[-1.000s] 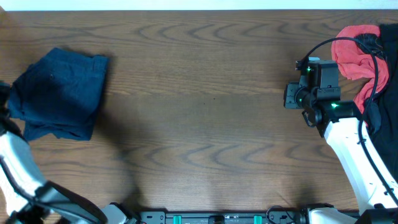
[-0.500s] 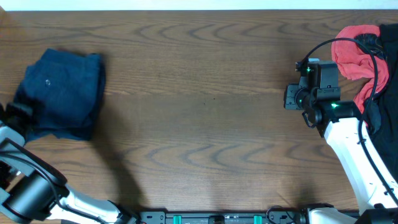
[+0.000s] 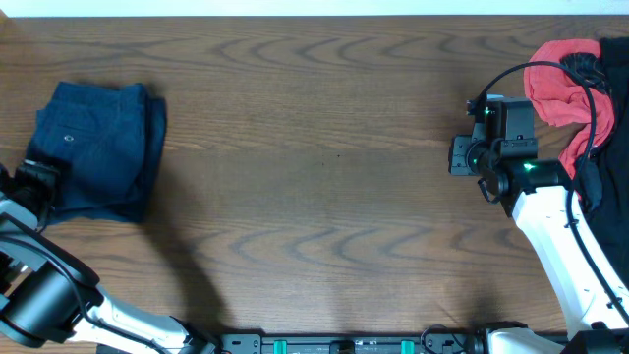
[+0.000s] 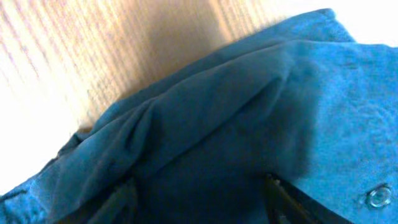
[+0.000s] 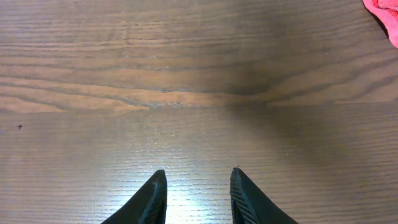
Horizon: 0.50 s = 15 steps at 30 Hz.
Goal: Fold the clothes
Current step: 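Release the shorts and press the stack flat with the left gripper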
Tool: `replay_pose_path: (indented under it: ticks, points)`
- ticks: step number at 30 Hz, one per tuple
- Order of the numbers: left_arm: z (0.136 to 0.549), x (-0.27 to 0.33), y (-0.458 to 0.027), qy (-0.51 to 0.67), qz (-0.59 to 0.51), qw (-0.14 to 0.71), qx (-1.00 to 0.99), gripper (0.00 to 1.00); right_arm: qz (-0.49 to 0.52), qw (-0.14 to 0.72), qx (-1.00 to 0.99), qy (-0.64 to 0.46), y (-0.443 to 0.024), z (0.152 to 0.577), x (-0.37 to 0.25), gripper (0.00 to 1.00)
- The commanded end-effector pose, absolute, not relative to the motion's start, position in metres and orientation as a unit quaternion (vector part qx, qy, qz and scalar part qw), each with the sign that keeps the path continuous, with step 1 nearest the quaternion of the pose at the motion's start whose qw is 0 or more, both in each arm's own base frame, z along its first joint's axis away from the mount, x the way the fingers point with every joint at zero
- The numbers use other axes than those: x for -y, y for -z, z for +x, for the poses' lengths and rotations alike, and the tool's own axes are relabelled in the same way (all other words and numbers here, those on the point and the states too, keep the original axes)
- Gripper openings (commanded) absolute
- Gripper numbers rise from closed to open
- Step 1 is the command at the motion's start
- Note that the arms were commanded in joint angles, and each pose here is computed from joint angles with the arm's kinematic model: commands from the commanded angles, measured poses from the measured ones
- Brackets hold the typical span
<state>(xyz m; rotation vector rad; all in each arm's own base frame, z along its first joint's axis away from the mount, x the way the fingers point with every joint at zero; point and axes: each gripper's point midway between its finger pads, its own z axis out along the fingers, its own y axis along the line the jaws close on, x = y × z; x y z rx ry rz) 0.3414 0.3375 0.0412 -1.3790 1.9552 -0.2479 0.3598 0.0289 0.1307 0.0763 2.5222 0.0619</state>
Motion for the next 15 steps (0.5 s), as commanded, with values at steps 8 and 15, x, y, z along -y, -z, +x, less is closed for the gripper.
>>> replay_pose_path:
  ticks: [8,15]
  points:
    - [0.392,-0.286,-0.194,0.130,-0.370,0.523,-0.757,0.95,0.029,0.313,-0.949,-0.016,-0.136,0.363,-0.025,0.33]
    - [0.446,-0.175,-0.194,0.175,-0.263,0.496,-0.809,1.00,0.028,0.313,-0.949,-0.016,-0.136,0.363,-0.024,0.33]
